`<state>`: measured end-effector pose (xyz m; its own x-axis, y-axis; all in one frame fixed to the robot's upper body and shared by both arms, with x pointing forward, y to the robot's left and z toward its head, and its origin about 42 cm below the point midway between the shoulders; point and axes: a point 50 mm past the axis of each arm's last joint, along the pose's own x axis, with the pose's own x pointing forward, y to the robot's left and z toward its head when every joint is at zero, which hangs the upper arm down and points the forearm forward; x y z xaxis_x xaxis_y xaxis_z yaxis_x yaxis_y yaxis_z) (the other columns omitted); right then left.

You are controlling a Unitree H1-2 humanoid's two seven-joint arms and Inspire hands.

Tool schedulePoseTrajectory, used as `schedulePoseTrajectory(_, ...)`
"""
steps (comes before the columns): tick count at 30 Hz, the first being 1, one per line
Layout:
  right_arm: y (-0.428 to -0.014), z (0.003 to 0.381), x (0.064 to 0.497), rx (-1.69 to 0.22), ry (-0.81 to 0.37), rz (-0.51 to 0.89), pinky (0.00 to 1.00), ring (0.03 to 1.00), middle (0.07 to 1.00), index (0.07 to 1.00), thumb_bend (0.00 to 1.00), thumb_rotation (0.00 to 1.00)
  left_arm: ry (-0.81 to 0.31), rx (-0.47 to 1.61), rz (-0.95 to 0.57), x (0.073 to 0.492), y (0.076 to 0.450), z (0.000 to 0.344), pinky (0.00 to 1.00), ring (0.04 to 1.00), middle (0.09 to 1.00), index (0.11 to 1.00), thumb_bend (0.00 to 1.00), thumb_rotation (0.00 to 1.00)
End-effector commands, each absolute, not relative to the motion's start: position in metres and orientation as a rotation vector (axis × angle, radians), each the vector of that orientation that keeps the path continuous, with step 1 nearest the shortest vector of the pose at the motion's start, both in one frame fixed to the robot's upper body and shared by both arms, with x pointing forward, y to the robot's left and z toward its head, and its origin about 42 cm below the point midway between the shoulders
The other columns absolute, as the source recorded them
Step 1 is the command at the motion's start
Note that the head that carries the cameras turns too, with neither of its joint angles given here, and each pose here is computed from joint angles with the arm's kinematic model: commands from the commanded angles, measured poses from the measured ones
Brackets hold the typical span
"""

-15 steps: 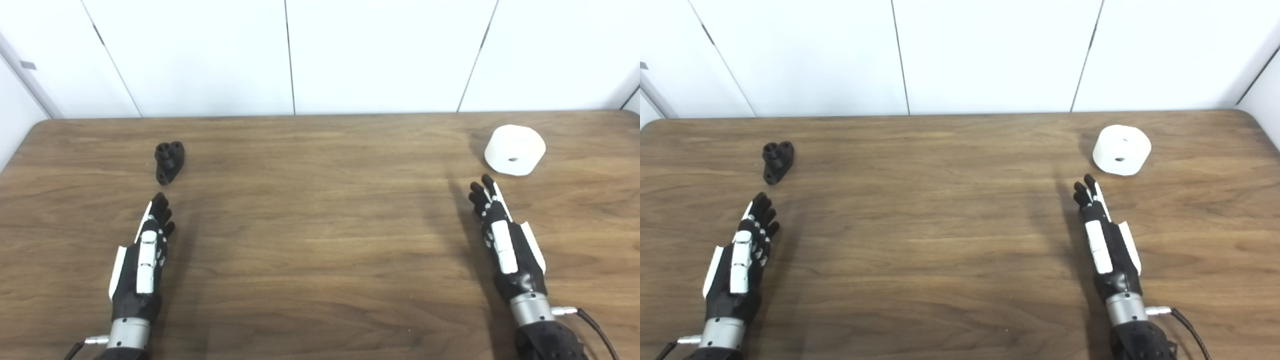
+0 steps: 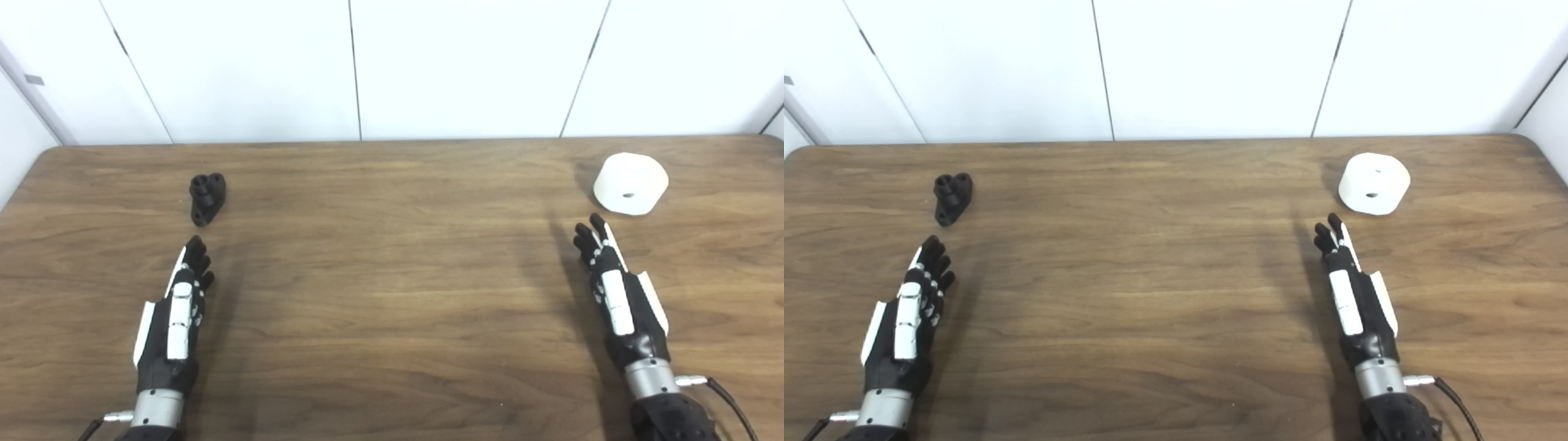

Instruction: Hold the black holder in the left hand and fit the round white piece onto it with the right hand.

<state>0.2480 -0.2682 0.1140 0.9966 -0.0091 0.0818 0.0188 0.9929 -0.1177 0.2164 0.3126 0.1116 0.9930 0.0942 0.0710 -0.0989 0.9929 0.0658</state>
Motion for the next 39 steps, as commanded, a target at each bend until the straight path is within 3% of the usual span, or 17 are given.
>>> schedulePoseTrajectory(1, -0.267, 0.101, 0.243, -0.101, -0.048, -0.019, 1.0, 0.957, 0.962, 1.0, 0.57, 1.0, -0.041, 0.088, 0.09, 0.216, 0.313, 0.104, 1.0, 1.0, 1.0, 0.994, 0.35, 1.0)
schedulePoseTrajectory(6, -0.272, 0.1, 0.242, -0.108, -0.042, -0.02, 1.0, 0.968, 0.967, 1.0, 0.56, 1.0, -0.049, 0.121, 0.078, 0.216, 0.308, 0.1, 1.0, 1.0, 1.0, 0.996, 0.34, 1.0)
schedulePoseTrajectory(9, -0.276, 0.097, 0.241, -0.13, -0.046, -0.013, 1.0, 0.967, 0.973, 1.0, 0.55, 1.0, -0.022, 0.132, 0.075, 0.216, 0.303, 0.098, 1.0, 1.0, 1.0, 1.0, 0.42, 0.99)
schedulePoseTrajectory(13, -0.283, 0.092, 0.243, -0.13, -0.046, -0.002, 1.0, 0.985, 0.982, 1.0, 0.54, 1.0, -0.011, 0.095, 0.077, 0.216, 0.297, 0.093, 1.0, 1.0, 1.0, 1.0, 0.43, 0.97)
schedulePoseTrajectory(20, -0.287, 0.087, 0.246, -0.096, -0.038, 0.011, 1.0, 1.0, 0.999, 1.0, 0.52, 1.0, 0.003, 0.122, 0.098, 0.216, 0.29, 0.084, 1.0, 1.0, 0.996, 0.968, 0.4, 0.97)
schedulePoseTrajectory(27, -0.285, 0.089, 0.245, -0.086, -0.063, 0.023, 1.0, 0.994, 0.997, 1.0, 0.51, 1.0, -0.011, 0.107, 0.104, 0.215, 0.287, 0.081, 1.0, 1.0, 0.971, 0.955, 0.39, 0.89)
schedulePoseTrajectory(30, -0.285, 0.089, 0.244, -0.089, -0.059, 0.02, 1.0, 0.989, 0.993, 1.0, 0.52, 1.0, -0.004, 0.131, 0.103, 0.214, 0.288, 0.082, 1.0, 1.0, 0.969, 0.957, 0.42, 0.91)
schedulePoseTrajectory(32, -0.285, 0.088, 0.243, -0.095, -0.05, 0.013, 1.0, 0.989, 0.988, 1.0, 0.57, 1.0, -0.006, 0.167, 0.106, 0.214, 0.288, 0.085, 1.0, 1.0, 0.979, 0.96, 0.49, 0.9)
schedulePoseTrajectory(34, -0.285, 0.087, 0.242, -0.094, -0.049, 0.011, 1.0, 0.984, 0.985, 1.0, 0.59, 1.0, -0.012, 0.157, 0.118, 0.213, 0.289, 0.088, 1.0, 1.0, 0.987, 0.957, 0.54, 0.85)
schedulePoseTrajectory(36, -0.286, 0.087, 0.242, -0.094, -0.051, 0.012, 1.0, 0.983, 0.984, 1.0, 0.6, 1.0, -0.022, 0.129, 0.14, 0.215, 0.29, 0.09, 1.0, 1.0, 0.989, 0.962, 0.53, 0.65)
schedulePoseTrajectory(39, -0.287, 0.087, 0.241, -0.092, -0.054, 0.006, 1.0, 0.978, 0.977, 1.0, 0.62, 1.0, -0.026, 0.177, 0.197, 0.215, 0.291, 0.097, 0.98, 0.973, 0.961, 0.947, 0.58, 0.46)
